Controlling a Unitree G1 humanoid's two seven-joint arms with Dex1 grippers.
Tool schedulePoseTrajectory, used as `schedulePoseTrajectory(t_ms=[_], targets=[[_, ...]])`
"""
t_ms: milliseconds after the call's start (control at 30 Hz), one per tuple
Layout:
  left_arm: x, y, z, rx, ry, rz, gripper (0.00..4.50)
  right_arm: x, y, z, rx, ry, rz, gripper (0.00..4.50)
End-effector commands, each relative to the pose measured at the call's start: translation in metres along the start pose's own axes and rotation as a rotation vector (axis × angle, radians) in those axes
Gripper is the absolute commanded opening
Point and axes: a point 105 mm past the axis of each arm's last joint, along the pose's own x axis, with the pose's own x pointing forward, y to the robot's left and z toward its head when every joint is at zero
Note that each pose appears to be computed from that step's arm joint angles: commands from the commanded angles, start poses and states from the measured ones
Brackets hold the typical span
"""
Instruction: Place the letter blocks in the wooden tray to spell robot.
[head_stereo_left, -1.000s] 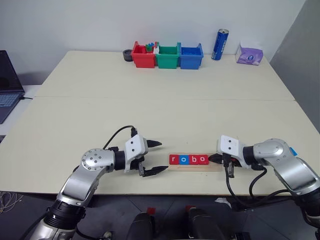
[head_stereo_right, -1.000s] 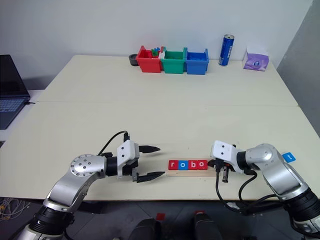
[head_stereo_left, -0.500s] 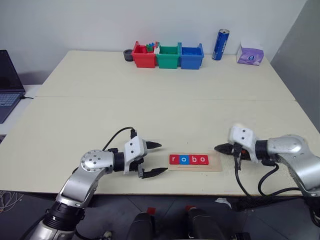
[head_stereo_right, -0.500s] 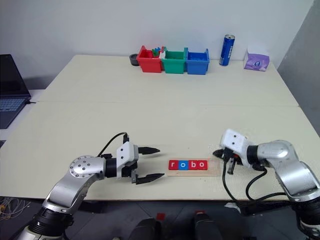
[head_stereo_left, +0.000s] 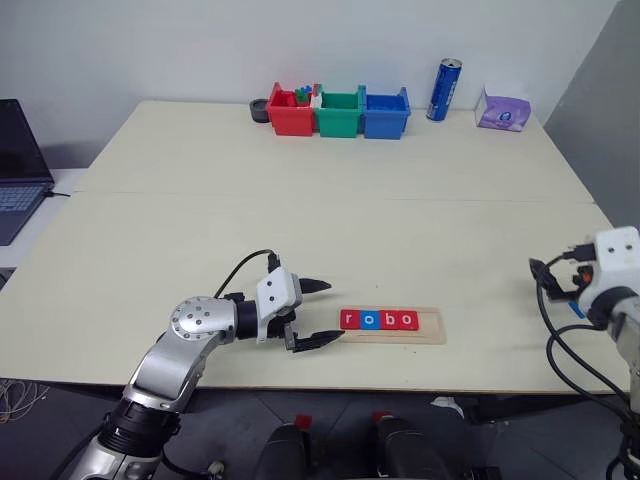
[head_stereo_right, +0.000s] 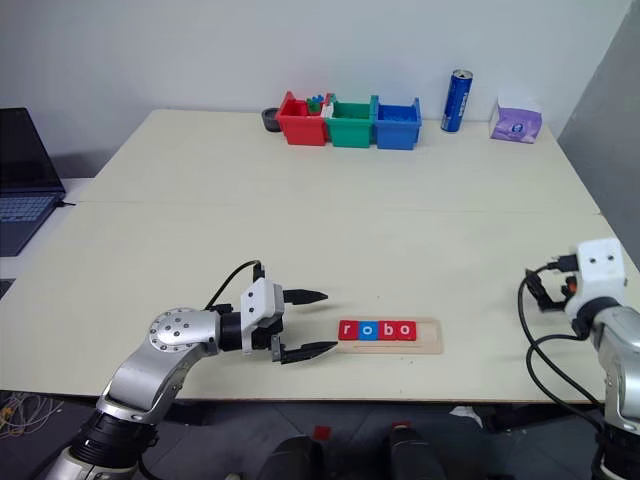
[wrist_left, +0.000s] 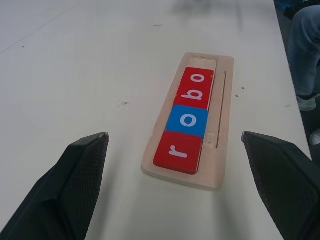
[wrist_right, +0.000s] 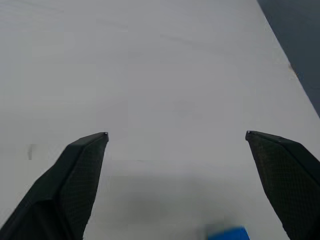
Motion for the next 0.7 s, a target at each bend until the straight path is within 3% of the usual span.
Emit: schedulePoseTrajectory(t_ms=[33, 367, 567, 700], targets=[[0.003, -0.002, 0.008, 0.034, -0.022, -0.020, 4.50, -0.009, -0.013, -0.005, 0.019, 0.018, -0.004, 4.48], [0.004, -0.002, 0.010, 0.043, -0.018, -0.032, 4.50, 0.002, -0.045, -0.033, 0.131, 0.147, 0.003, 4.48], [0.003, -0.002, 0.011, 0.045, -0.014, -0.028, 4.50, 0.007, -0.046, -0.043, 0.209, 0.207, 0.060, 4.48], [0.002, -0.002, 0.010, 0.043, -0.013, -0.023, 4.50, 0.008, -0.043, -0.047, 0.269, 0.221, 0.079, 3.58]])
